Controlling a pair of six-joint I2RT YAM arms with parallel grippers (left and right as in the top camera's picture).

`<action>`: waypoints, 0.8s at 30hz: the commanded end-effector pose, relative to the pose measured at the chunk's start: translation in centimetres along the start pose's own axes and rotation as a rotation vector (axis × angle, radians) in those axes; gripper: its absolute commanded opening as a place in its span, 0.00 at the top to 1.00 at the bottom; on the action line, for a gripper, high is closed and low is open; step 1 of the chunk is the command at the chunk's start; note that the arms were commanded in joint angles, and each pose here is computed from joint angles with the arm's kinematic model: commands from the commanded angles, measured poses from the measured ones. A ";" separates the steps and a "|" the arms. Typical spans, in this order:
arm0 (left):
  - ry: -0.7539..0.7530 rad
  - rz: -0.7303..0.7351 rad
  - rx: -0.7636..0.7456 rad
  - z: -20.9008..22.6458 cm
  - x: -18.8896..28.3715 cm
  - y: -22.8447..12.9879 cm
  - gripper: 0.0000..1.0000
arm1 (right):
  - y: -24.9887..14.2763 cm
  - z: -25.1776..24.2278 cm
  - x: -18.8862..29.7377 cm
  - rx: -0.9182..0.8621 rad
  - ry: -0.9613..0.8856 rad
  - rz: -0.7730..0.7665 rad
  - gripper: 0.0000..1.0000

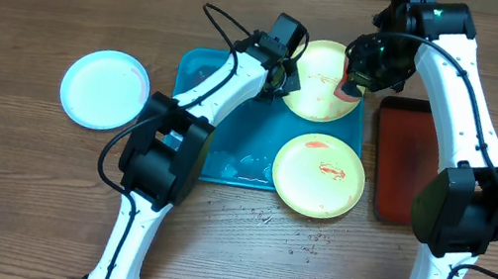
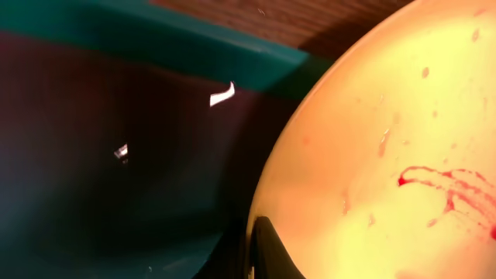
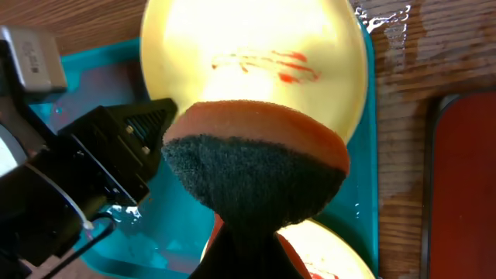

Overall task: Clean dirty plates on tray and stack at the side
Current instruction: 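Grasp the rim of the top yellow plate with the left gripper, then drag the yellow plate to the tray center with the left gripper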

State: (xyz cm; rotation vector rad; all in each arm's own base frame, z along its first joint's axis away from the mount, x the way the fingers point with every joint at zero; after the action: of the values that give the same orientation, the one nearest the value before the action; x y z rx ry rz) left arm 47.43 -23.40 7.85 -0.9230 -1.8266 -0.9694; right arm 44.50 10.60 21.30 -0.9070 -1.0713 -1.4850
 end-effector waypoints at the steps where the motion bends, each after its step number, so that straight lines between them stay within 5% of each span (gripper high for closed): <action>1: 0.096 -0.084 -0.065 2.9 0.4 3.7 0.96 | 0.1 0.9 2.3 0.029 0.020 -0.059 0.96; 8: 0.136 -0.015 -0.328 4.9 3.7 6.8 0.96 | 0.1 1.1 2.2 0.033 0.021 -0.059 0.96; 22: 0.202 0.233 -0.840 8.5 5.3 5.5 0.95 | -0.3 3.2 1.5 0.083 0.034 -0.056 0.96; 24: 0.210 0.229 -0.864 8.5 5.3 5.7 0.80 | -0.4 3.5 1.5 0.089 0.036 -0.056 0.96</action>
State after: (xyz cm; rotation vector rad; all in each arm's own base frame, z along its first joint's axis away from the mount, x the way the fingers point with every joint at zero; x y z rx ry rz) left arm 47.24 -12.35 11.21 -1.3465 -1.1649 -1.5462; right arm 44.19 12.92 21.36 -0.8598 -1.0969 -1.4546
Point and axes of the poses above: each gripper's point midway between its finger pads, its own x axis back along the fingers, its own z axis along the line the jaws close on, y = z × x, the point moved 7 cm from there along x, back along the fingers, and after that the axes turned 7 degrees about x, right-handed, at the moved point
